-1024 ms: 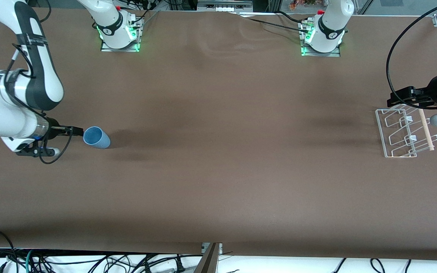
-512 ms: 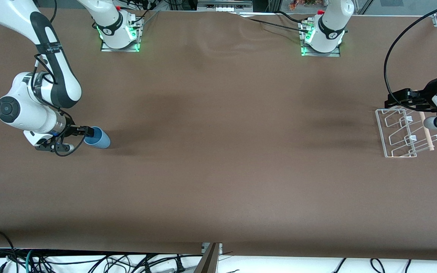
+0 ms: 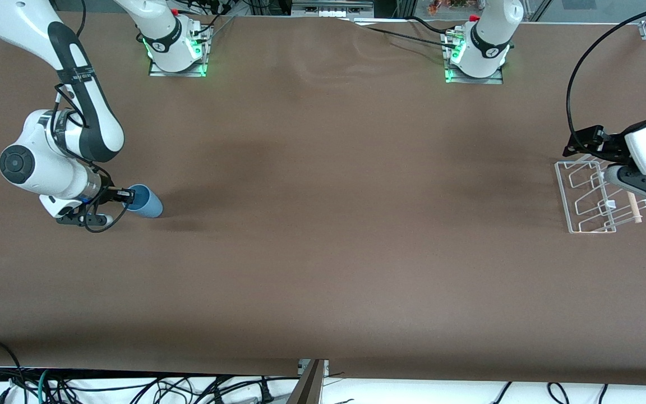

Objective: Transfer cup to left arm and place on rack
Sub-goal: 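Grasp and lift the blue cup with the right gripper while the left gripper rises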

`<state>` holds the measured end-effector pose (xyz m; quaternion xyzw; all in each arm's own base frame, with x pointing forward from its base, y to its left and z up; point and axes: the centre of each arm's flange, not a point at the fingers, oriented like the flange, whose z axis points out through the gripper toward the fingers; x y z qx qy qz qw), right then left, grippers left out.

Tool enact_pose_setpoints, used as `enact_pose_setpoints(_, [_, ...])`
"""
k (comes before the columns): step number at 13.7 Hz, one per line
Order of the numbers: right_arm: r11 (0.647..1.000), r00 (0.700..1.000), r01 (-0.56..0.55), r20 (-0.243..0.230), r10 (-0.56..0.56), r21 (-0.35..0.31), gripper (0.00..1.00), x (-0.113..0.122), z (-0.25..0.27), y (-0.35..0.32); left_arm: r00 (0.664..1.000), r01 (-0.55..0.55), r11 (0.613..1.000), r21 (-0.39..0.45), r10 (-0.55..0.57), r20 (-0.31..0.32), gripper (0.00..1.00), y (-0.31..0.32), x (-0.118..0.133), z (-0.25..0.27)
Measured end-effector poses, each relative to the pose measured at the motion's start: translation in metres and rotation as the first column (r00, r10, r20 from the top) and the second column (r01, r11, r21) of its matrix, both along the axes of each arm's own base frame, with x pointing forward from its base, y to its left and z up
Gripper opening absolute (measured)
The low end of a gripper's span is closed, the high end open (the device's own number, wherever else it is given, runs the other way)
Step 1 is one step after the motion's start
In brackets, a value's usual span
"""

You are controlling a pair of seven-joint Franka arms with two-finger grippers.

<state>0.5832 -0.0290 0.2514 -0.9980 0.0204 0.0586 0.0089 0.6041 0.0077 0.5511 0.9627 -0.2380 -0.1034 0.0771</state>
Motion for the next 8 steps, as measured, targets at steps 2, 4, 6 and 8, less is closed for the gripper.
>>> enact_pose_setpoints(2, [1.0,1.0,-0.001,0.006,0.001,0.0,0.06,0.004,0.005,0.001,0.987,0.16,0.982,-0.105,-0.159,0.009,1.0,-0.008,0.003,-0.012])
enact_pose_setpoints(4, [1.0,1.0,0.0,-0.029,0.001,0.018,0.06,0.011,0.018,0.006,0.959,0.281,0.943,-0.18,-0.28,0.036,1.0,-0.014,0.005,-0.021])
enact_pose_setpoints(6, [0.998,0.996,0.002,-0.094,0.003,0.06,0.06,0.02,0.044,0.02,0.926,0.378,0.893,-0.243,-0.368,0.087,1.0,-0.021,0.008,-0.024])
enact_pose_setpoints(8, [0.994,0.985,-0.029,-0.163,0.047,0.109,0.06,0.026,0.074,0.049,0.892,0.452,0.841,-0.296,-0.428,0.146,1.0,-0.03,0.011,-0.024])
